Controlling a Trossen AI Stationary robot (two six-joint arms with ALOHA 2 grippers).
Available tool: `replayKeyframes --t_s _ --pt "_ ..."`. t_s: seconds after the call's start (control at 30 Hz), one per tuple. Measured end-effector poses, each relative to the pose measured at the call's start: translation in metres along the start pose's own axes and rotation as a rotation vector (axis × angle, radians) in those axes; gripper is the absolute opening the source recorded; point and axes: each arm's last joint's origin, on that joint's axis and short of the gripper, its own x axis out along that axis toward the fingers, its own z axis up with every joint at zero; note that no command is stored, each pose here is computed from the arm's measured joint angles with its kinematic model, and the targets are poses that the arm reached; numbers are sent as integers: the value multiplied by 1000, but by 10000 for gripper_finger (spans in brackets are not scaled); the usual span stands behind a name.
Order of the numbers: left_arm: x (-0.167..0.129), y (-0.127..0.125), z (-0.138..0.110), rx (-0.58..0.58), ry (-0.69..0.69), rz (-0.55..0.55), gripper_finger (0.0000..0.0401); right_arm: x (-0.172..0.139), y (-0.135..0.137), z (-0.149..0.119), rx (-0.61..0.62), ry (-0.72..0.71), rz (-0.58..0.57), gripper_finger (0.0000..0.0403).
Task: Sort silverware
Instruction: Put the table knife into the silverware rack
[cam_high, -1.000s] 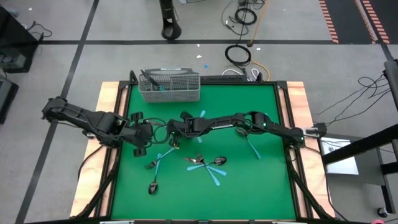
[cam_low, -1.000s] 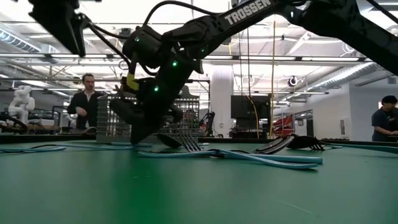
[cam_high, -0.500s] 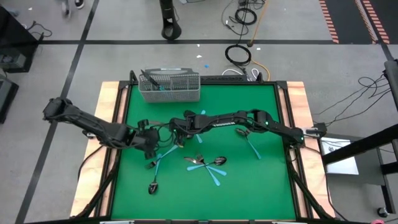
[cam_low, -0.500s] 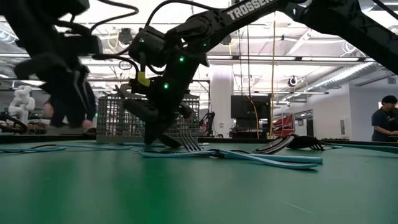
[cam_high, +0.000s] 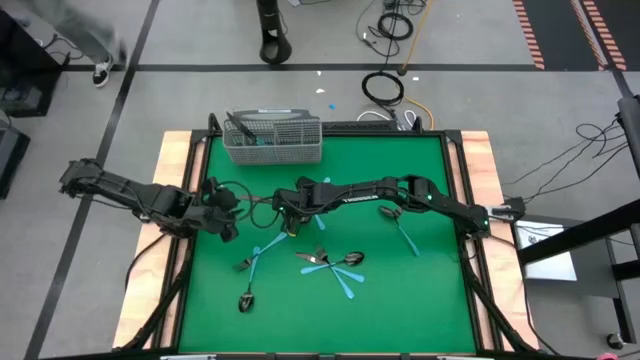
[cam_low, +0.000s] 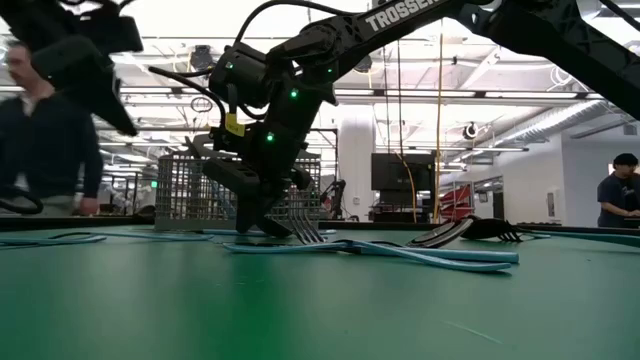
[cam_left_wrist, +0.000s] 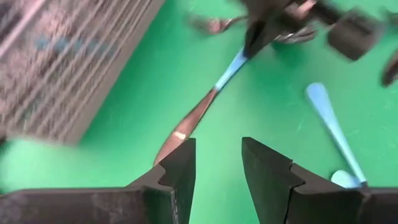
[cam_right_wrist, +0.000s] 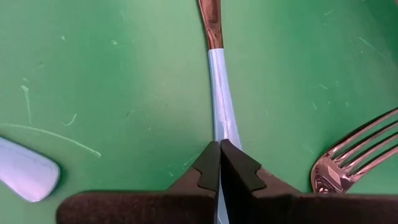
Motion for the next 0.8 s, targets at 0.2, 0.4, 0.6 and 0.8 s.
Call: replayKeyframes --t_s 0.2,0.4,0.6,0.8 --pt "16 10 12 -214 52 4 132 -1 0 1 2 -8 2 0" --pt "41 35 16 -318 244 36 132 -2 3 1 2 -8 29 0" --pt "65 45 26 -204 280 -94 132 -2 4 0 -1 -5 31 0" --pt "90 54 23 -224 404 -106 132 -3 5 0 -7 5 30 0"
